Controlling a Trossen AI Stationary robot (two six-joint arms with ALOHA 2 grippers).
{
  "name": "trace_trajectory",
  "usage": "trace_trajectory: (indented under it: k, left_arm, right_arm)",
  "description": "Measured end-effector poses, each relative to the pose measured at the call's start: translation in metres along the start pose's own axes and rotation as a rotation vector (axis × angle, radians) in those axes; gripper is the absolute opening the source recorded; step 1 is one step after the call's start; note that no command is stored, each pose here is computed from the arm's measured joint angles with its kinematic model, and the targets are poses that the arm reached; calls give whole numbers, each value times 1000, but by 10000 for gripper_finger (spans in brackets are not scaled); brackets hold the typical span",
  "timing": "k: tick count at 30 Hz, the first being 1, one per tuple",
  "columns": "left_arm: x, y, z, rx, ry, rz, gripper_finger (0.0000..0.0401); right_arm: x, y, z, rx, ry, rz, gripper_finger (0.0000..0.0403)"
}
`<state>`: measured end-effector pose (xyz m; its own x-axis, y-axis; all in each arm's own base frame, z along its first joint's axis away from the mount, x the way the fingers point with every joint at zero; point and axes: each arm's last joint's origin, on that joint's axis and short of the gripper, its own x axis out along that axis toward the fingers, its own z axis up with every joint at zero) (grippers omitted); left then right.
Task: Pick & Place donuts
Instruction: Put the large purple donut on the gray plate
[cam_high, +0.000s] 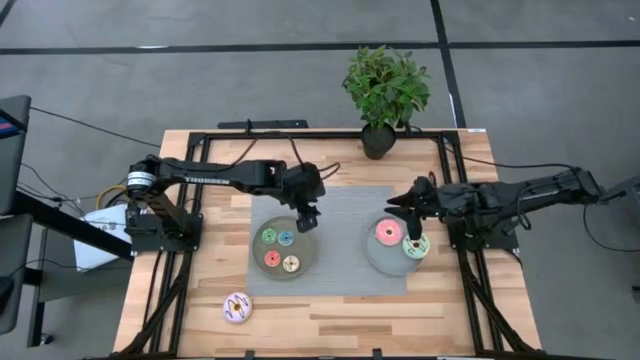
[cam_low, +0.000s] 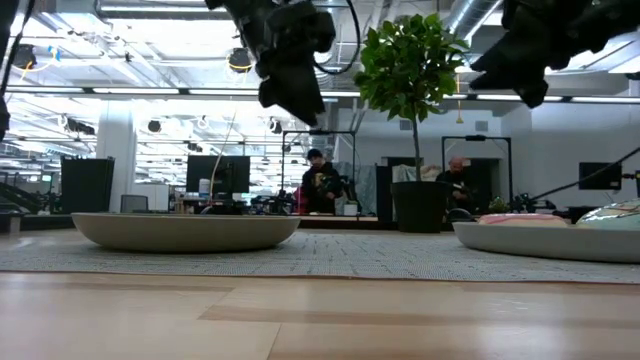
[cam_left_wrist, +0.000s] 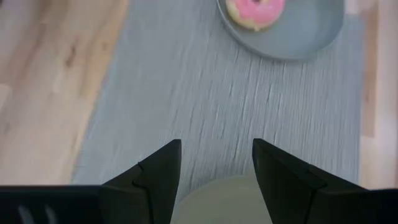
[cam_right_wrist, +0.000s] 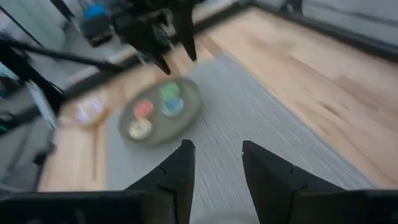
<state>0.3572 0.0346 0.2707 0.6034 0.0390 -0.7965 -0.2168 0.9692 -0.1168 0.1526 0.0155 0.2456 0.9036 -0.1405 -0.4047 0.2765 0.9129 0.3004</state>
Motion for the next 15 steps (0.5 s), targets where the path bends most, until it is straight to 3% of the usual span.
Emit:
trace_trajectory:
  k: [9,15]
  left_arm:
    - [-69,12,5,-68,-149,8,190]
    - [-115,8,-16,-153,-106,63,190]
  right_arm:
    - [-4,-11,-6,-11,-205,112,116]
    - [-13,-16,-8,-16,-278,135,116]
